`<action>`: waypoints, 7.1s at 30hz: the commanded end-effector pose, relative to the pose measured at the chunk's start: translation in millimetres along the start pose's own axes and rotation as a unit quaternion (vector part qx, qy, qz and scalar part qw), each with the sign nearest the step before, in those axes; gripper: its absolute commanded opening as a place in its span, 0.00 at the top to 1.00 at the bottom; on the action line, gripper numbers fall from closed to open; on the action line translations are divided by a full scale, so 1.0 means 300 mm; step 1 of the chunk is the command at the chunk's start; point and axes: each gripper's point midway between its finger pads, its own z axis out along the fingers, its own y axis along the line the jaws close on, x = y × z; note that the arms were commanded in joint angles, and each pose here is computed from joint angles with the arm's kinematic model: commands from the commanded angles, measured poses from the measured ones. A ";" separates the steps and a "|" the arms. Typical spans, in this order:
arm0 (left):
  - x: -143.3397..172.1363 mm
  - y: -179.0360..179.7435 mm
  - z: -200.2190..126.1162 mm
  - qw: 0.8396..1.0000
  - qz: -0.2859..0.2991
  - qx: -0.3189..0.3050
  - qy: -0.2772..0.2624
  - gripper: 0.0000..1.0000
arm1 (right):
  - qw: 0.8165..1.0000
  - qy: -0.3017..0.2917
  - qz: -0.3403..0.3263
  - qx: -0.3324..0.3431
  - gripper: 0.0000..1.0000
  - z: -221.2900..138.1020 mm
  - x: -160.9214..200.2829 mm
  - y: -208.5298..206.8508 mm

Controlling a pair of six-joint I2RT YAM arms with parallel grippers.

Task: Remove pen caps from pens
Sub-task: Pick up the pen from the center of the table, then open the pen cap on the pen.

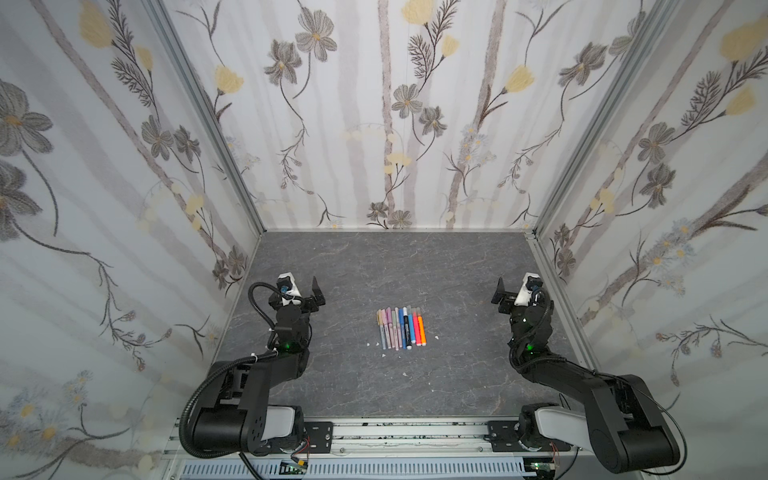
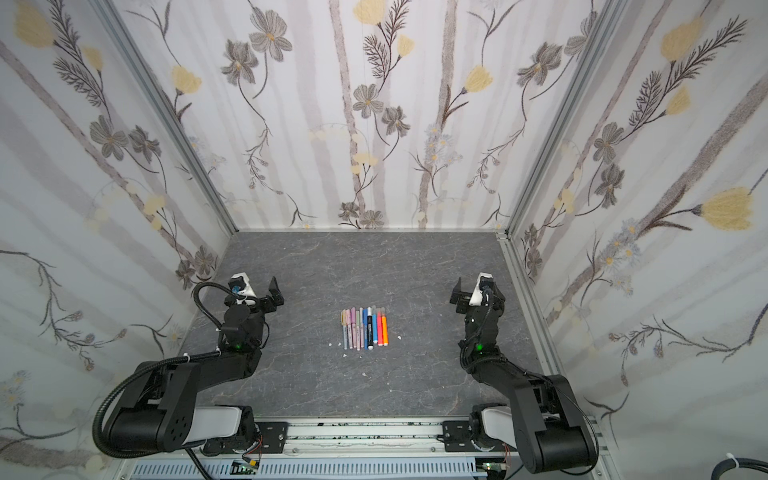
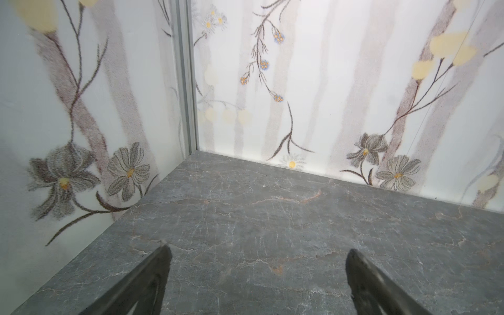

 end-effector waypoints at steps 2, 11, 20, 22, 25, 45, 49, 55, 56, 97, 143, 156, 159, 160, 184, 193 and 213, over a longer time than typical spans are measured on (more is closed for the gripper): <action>-0.076 0.021 -0.025 0.998 -0.054 -0.018 -0.016 0.00 | 0.993 0.074 0.088 0.022 0.00 0.022 0.059 -0.009; -0.159 -0.068 -0.025 0.986 -0.158 0.037 0.020 0.00 | 0.963 0.206 0.125 -0.121 0.03 0.050 0.047 0.215; -0.078 -0.157 -0.025 0.973 -0.189 0.096 0.093 0.00 | 0.909 0.383 0.036 -0.158 0.25 -0.047 0.231 0.495; -0.042 -0.163 -0.021 0.969 -0.197 0.095 0.114 0.00 | 0.899 0.403 0.022 -0.170 0.30 -0.079 0.265 0.559; -0.002 -0.173 -0.019 0.964 -0.203 0.097 0.138 0.00 | 0.882 0.431 0.011 -0.189 0.41 -0.123 0.317 0.645; 0.121 -0.244 -0.004 0.943 -0.215 0.136 0.217 0.00 | 0.822 0.521 -0.027 -0.226 0.63 -0.279 0.551 0.819; 0.133 -0.240 -0.006 0.942 -0.215 0.132 0.221 0.00 | 0.818 0.531 -0.036 -0.218 0.66 -0.286 0.585 0.808; 0.136 -0.238 -0.006 0.942 -0.214 0.131 0.222 0.00 | 0.818 0.534 -0.042 -0.212 0.67 -0.288 0.595 0.800; 0.131 -0.239 -0.005 0.943 -0.213 0.132 0.221 0.00 | 0.818 0.534 -0.043 -0.211 0.67 -0.288 0.597 0.798; 0.116 -0.805 -0.191 0.807 -0.233 0.396 0.371 0.05 | 0.841 0.466 -0.042 -0.273 1.00 -0.271 0.407 0.688; 0.268 -1.177 -0.225 0.774 -0.183 0.436 0.420 0.67 | 0.819 0.376 0.067 -0.429 1.00 -0.277 0.198 0.869; 0.241 -1.193 -0.245 0.759 -0.203 0.453 0.420 0.80 | 0.822 0.374 0.070 -0.423 1.00 -0.267 0.208 0.870; 0.227 -1.203 -0.255 0.749 -0.215 0.463 0.422 0.82 | 0.824 0.372 0.070 -0.421 1.00 -0.261 0.213 0.871; 0.228 -1.203 -0.258 0.748 -0.216 0.464 0.423 0.81 | 0.825 0.371 0.070 -0.420 1.00 -0.258 0.215 0.871; 0.202 -1.186 -0.239 0.765 -0.205 0.449 0.413 1.00 | 0.809 0.374 0.081 -0.445 0.67 -0.291 0.249 0.888; 0.184 -1.193 -0.228 0.760 -0.227 0.449 0.412 1.00 | 0.815 0.346 0.091 -0.455 0.79 -0.280 0.240 0.914; 0.181 -1.123 -0.138 0.775 -0.243 0.421 0.404 1.00 | 0.821 0.299 0.108 -0.474 1.00 -0.349 0.276 0.888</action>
